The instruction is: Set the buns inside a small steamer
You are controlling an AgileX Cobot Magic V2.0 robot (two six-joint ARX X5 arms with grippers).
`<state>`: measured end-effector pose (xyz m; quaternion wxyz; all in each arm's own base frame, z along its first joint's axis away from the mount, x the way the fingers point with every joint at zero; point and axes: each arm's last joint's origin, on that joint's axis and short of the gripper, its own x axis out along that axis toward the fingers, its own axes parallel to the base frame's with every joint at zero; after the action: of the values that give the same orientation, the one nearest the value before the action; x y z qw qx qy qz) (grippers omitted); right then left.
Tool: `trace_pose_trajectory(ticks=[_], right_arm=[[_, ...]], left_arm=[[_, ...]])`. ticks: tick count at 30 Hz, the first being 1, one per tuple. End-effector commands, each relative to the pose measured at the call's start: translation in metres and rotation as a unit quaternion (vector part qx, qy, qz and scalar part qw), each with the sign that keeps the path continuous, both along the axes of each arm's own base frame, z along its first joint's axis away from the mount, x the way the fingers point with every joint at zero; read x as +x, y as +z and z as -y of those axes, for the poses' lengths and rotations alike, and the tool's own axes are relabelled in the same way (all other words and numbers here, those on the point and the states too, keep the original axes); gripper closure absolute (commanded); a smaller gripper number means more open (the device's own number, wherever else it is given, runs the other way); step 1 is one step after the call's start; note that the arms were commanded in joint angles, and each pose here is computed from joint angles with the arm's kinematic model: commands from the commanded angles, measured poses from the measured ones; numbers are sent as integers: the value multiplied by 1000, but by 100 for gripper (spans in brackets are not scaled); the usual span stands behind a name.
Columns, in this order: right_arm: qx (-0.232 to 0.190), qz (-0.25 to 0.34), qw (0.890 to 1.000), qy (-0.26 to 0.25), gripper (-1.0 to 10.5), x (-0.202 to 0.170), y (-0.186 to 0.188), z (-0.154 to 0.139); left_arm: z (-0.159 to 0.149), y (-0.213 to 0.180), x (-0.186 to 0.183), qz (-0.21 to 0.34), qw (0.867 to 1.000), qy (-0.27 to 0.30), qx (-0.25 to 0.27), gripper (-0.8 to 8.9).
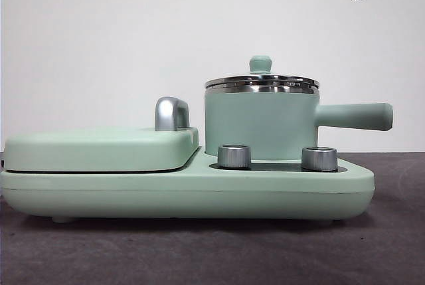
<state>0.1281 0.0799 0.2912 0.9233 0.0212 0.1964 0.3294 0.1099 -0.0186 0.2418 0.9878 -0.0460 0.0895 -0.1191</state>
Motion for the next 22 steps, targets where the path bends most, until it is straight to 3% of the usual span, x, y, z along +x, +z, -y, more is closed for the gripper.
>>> trace_pose_trajectory(ticks=[1, 8, 22], right_arm=[[10, 9, 1000, 2, 930, 0, 6, -1], [10, 9, 1000, 2, 930, 0, 6, -1], [10, 9, 1000, 2, 930, 0, 6, -1]], left_arm=[[-8, -24, -7, 27, 999, 45, 6, 806], [-18, -79, -14, 43, 994, 96, 6, 807], [-19, -82, -13, 45, 993, 105, -14, 807]])
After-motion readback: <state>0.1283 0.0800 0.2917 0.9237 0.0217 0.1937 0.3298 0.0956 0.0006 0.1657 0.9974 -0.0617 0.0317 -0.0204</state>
